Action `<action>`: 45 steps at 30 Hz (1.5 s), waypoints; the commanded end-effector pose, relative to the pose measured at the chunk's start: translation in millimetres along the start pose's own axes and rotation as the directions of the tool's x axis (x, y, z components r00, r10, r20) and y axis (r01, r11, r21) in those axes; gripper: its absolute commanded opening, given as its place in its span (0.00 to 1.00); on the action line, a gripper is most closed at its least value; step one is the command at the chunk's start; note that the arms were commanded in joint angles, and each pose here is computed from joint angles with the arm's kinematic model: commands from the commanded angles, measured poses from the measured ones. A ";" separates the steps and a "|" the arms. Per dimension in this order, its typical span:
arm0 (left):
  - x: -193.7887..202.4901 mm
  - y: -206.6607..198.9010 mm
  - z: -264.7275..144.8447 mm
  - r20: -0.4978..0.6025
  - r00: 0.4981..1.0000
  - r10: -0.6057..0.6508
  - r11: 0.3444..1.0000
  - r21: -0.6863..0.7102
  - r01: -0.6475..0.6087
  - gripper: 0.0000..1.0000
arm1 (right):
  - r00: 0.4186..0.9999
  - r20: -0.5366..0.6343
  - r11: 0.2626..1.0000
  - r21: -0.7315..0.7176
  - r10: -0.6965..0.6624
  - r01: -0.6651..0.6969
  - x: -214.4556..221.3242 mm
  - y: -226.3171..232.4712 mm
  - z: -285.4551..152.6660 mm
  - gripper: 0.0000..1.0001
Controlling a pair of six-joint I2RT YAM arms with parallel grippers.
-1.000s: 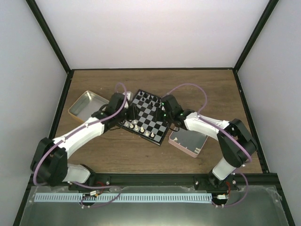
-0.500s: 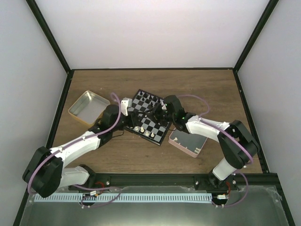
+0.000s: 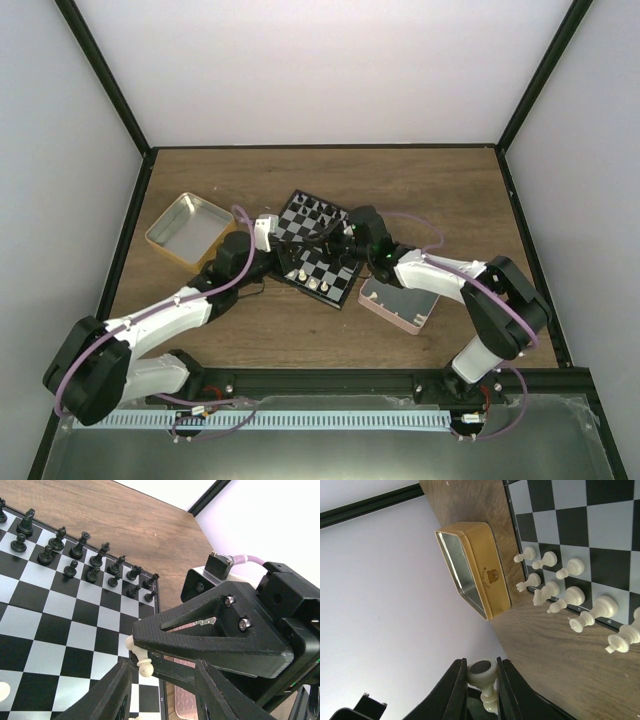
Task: Set up the chess pieces on the board
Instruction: Place the chess piece on the chessboard.
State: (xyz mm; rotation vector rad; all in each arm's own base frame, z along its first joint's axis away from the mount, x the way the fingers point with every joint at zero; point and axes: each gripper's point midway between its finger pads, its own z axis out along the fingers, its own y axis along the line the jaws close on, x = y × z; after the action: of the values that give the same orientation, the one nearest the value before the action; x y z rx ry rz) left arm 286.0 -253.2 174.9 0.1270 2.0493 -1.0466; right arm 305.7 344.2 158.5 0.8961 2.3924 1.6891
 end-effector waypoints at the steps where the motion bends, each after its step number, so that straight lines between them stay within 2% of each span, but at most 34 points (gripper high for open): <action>1: -1.9 -1.6 4.4 0.016 1.000 -0.005 1.000 0.012 0.005 0.36 | 0.999 -0.033 0.998 -0.057 0.016 -0.018 9.8 14.8 -6.6 0.16; 5: 2.1 -2.8 7.5 -0.002 1.000 -0.011 1.000 0.029 0.011 0.35 | 0.999 -0.048 0.998 -0.061 0.019 -0.022 12.1 13.5 -6.2 0.16; 11: 1.2 2.7 11.5 0.004 1.000 -0.026 1.000 0.004 0.026 0.29 | 0.998 -0.062 0.997 -0.078 0.008 -0.013 14.8 17.9 -7.2 0.16; 23: -2.2 5.7 19.1 0.011 0.999 -0.033 0.999 -0.012 0.034 0.13 | 0.997 -0.082 0.996 -0.088 0.002 -0.010 19.1 19.4 -8.0 0.16; 26: -6.7 4.5 18.5 0.023 1.000 -0.018 1.000 -0.016 0.018 0.05 | 0.997 -0.080 0.996 -0.084 -0.005 -0.002 19.3 18.3 -7.7 0.17; 28: -9.2 3.7 18.3 0.020 1.000 -0.005 1.000 -0.026 0.006 0.04 | 0.998 -0.065 0.997 -0.082 -0.019 0.013 17.1 17.9 -8.1 0.18; 30: -9.8 4.8 17.5 0.006 1.000 0.006 0.999 -0.045 -0.005 0.04 | 0.997 -0.035 0.994 -0.086 -0.065 0.062 13.3 21.1 -8.8 0.25; 33: -2.4 10.2 13.4 -0.061 0.997 0.042 0.994 -0.096 -0.048 0.04 | 0.988 0.023 0.986 -0.065 -0.155 0.156 5.9 27.6 -10.2 0.41; 37: 13.3 18.6 8.0 -0.234 0.968 0.091 0.977 -0.168 -0.133 0.04 | 0.962 0.096 0.966 -0.025 -0.255 0.259 -4.5 31.6 -16.3 0.58; 42: 30.4 25.8 0.6 -0.429 0.900 0.084 0.955 -0.224 -0.196 0.04 | 0.916 0.250 0.949 0.058 -0.314 0.309 -30.3 23.7 -47.0 0.62; 45: 31.3 22.4 4.2 -0.509 0.859 0.059 0.951 -0.231 -0.203 0.04 | 0.855 0.374 0.933 0.164 -0.358 0.319 -52.5 15.9 -77.1 0.62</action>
State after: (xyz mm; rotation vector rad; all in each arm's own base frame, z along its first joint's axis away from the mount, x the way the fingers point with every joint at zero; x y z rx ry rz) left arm 298.0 -258.6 163.6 0.3125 2.3687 -0.7676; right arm 315.5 308.8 189.1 0.6573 2.2650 1.4531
